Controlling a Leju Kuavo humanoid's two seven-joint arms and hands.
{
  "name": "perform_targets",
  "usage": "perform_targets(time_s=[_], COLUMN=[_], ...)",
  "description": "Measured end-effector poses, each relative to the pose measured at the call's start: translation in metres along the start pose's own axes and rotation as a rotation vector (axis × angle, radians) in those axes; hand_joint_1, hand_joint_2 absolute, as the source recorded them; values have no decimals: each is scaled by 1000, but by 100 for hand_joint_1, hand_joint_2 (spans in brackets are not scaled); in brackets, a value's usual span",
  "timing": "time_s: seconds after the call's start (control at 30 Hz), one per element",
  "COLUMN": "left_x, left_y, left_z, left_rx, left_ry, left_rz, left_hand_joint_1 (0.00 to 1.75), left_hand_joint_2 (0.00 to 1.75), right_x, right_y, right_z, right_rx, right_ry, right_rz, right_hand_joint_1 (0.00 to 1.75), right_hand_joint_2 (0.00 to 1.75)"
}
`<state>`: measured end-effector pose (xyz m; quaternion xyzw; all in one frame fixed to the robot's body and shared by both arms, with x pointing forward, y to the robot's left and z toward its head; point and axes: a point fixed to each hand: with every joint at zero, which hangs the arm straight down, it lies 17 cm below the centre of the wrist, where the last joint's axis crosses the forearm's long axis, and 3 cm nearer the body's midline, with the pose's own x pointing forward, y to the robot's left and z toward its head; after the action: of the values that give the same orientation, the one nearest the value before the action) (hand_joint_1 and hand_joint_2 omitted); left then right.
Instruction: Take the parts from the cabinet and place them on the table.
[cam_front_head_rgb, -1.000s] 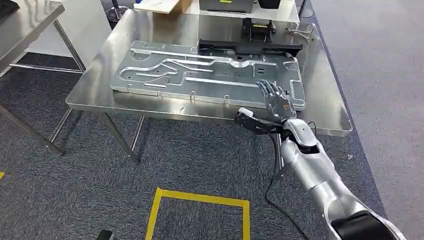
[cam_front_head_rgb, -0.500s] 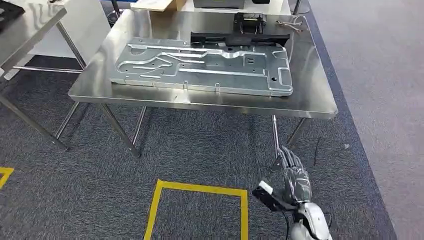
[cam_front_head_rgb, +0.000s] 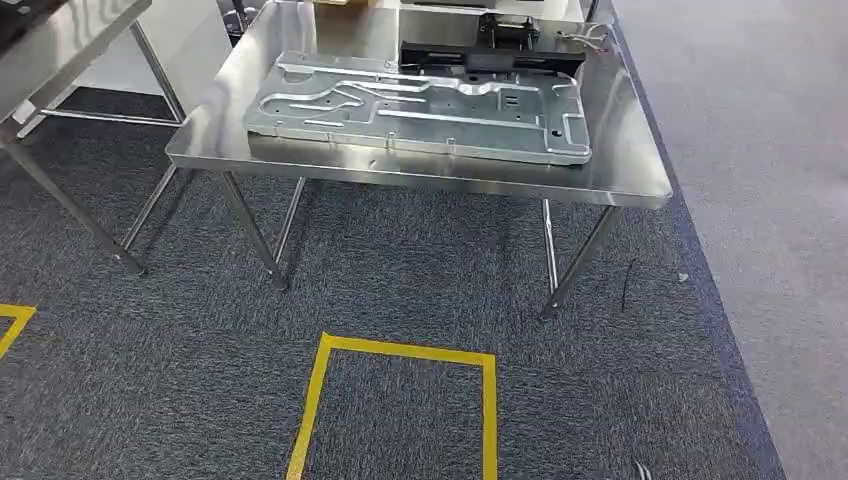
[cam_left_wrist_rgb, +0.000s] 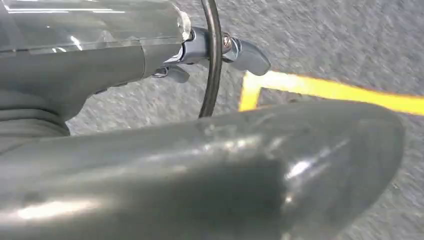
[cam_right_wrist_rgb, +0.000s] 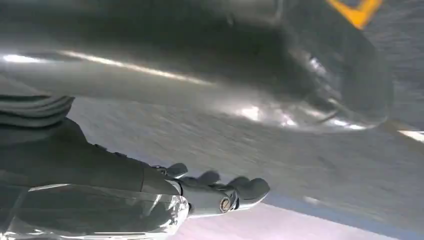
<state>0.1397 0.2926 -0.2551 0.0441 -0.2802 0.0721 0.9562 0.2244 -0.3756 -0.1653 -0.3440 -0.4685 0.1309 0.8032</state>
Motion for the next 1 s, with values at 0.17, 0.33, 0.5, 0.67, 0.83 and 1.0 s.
perform_targets(time_s=[0.17,0.33,0.5,0.67,0.83,1.0], left_x=[3,2,-4,-2,-2,-16], left_y=[-2,-3,-2,-2,-2,-1], left_z=[-1,0,1,0,-1,0], left_rx=[2,0,10,12,16,30], left_ry=[-3,-1,12,13,19,90], left_rz=[12,21,7,12,-1,-27], left_hand_joint_1=[0,0,0,0,0,0], left_hand_joint_2=[0,0,0,0,0,0], right_x=[-22,-46,-83,-107,-118,-117], right_y=[12,35,63,86,107,130], right_z=[13,27,61,95,125,151], right_rx=[16,92,177,257,363,485], right_ry=[96,252,478,675,818,888], right_rz=[-53,-156,-152,-182,-170,-168], right_hand_joint_1=[0,0,0,0,0,0], right_hand_joint_2=[0,0,0,0,0,0])
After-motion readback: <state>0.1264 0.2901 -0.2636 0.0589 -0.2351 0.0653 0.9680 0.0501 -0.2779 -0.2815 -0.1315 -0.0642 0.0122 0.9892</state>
